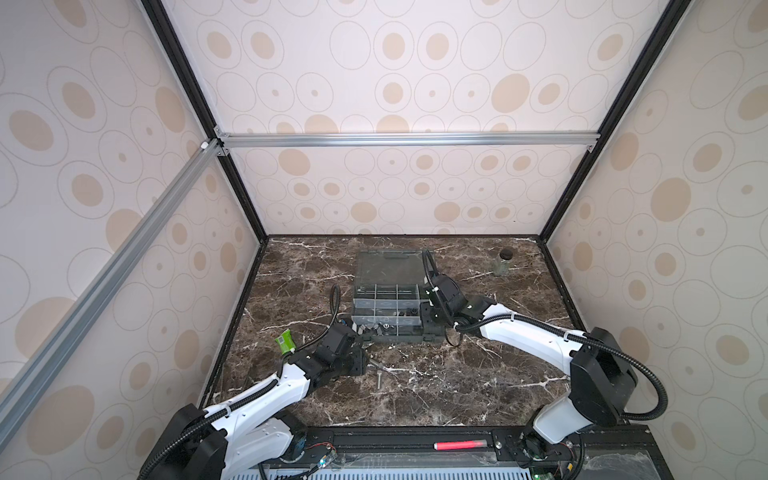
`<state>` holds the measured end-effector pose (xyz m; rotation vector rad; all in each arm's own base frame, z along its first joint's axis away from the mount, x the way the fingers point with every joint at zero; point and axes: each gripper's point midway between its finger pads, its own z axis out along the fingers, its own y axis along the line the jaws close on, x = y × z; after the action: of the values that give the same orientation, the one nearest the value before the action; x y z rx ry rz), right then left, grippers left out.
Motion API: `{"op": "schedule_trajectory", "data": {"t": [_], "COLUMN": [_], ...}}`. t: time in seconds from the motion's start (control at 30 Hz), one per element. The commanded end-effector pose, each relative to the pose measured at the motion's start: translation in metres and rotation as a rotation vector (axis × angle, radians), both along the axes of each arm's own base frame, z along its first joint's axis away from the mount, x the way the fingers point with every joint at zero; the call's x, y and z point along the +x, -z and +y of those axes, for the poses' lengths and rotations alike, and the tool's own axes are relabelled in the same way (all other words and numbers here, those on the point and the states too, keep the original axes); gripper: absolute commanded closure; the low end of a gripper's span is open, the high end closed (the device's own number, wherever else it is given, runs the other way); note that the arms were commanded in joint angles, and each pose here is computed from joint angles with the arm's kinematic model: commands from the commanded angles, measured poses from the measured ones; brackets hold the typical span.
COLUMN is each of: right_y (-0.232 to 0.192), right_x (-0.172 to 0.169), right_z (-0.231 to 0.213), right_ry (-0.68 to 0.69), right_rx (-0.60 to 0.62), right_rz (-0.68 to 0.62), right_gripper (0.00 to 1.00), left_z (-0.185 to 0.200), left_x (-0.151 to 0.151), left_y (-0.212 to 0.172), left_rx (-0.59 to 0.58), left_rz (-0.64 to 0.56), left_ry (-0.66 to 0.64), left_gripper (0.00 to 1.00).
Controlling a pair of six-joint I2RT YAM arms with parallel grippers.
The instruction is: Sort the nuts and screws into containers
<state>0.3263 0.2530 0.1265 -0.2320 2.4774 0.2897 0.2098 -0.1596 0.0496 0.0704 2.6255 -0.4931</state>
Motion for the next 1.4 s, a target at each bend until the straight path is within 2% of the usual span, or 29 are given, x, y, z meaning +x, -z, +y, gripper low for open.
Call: {"op": "schedule_trajectory", "data": {"t": [0.0, 0.3, 0.67, 0.97, 1.2, 1.37], "right_y": [-0.007, -0.007, -0.005, -0.003, -0.002, -0.002], "right_x": [0.001, -0.003, -0.004, -0.006, -0.006, -0.006], "right_z": [-0.006, -0.008, -0.008, -0.01, -0.011, -0.012], "right_ry": [0.033, 0.038, 0.046, 0.048, 0.05, 0.05], "right_rx": [0.016, 0.033, 0.041, 0.036, 0.031, 0.028], "right_rz": [-0.022, -0.019, -0.011, -0.008, -0.008, -0.01], "right_gripper": [0.6, 0.6, 0.6, 0.6, 0.6, 0.6], "left_z": [-0.002, -0.002, -0.006, 0.001, 0.002, 0.003], "left_x": [-0.008, -0.021, -0.032, -0.03, -0.032, -0.03], "left_y": [0.008, 0.027, 0.035, 0.038, 0.045, 0.043], "left_rx": [0.005, 0.077, 0.149, 0.267, 0.306, 0.321], "left_rz": [0.03, 0.085, 0.099, 0.094, 0.105, 0.094], "left_ry": [0.01, 0.026, 0.053, 0.06, 0.072, 0.066], "left_gripper": [0.47, 0.47, 0.52, 0.7, 0.8, 0.93]}}
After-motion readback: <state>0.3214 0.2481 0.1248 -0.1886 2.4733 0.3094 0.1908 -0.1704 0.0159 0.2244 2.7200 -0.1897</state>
